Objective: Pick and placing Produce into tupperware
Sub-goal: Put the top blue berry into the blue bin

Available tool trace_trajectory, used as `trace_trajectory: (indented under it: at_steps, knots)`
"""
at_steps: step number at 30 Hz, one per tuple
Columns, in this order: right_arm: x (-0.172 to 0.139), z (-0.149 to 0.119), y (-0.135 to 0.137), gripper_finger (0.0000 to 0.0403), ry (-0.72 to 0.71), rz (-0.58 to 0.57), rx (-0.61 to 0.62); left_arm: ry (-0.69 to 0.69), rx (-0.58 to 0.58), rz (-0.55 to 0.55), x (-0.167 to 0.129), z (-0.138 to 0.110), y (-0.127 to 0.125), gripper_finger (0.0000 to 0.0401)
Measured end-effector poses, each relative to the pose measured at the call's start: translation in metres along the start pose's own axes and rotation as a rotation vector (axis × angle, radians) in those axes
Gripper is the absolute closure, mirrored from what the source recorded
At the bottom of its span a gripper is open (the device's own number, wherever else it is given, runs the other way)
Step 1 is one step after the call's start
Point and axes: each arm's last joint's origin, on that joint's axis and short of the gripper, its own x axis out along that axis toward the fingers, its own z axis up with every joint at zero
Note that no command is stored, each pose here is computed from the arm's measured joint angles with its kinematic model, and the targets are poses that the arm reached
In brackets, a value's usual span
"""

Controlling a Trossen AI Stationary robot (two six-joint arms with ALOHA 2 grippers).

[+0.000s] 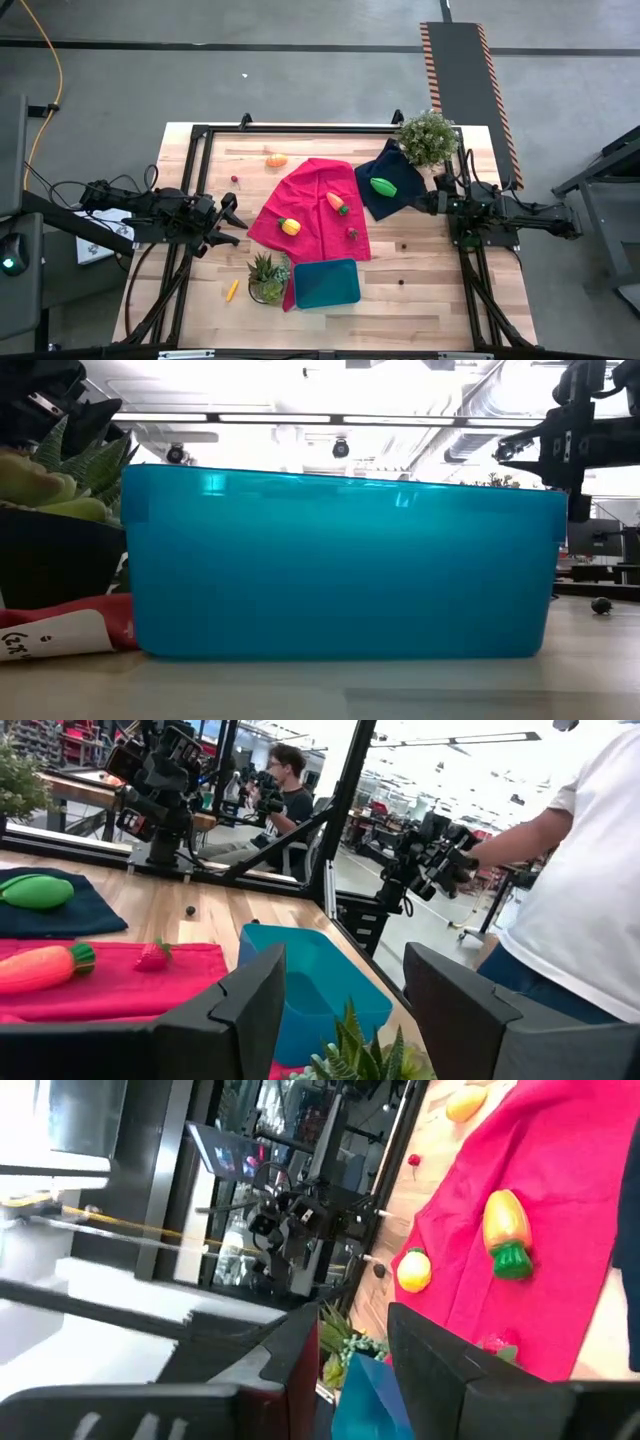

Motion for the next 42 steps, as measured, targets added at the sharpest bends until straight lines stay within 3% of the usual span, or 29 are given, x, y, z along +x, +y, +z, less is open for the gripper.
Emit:
trace_trajectory:
  at_steps: [6, 10, 13, 21, 27, 35, 42]
  knots:
    - [0.0, 0.004, 0.004, 0.0289, -0.103, 0.031, 0.105, 0.0, 0.002, 0.0, 0.0, 0.0, 0.0, 0.0208]
    - [-0.003, 0.008, 0.021, 0.029, -0.145, 0.187, 0.04, 0.0, 0.002, 0.0, 0.0, 0.0, 0.0, 0.0208]
    - [-0.007, 0.013, 0.037, 0.0306, -0.187, 0.196, -0.024, 0.0, 0.002, 0.0, 0.0, 0.0, 0.0, 0.0208]
    - [-0.01, 0.023, 0.079, 0.0394, -0.095, -0.005, -0.198, 0.0, 0.002, 0.0, 0.0, 0.0, 0.0, 0.0208]
    - [0.005, 0.025, 0.105, 0.0397, -0.01, -0.107, -0.242, 0.0, 0.002, 0.0, 0.0, 0.0, 0.0, 0.0208]
    - [0.037, 0.005, 0.108, 0.0398, 0.259, -0.337, -0.178, 0.0, 0.002, 0.0, 0.0, 0.0, 0.0, 0.0208]
    - [0.061, -0.02, 0.095, 0.0398, 0.349, -0.494, -0.057, 0.0, 0.002, 0.0, 0.0, 0.0, 0.0, 0.0208]
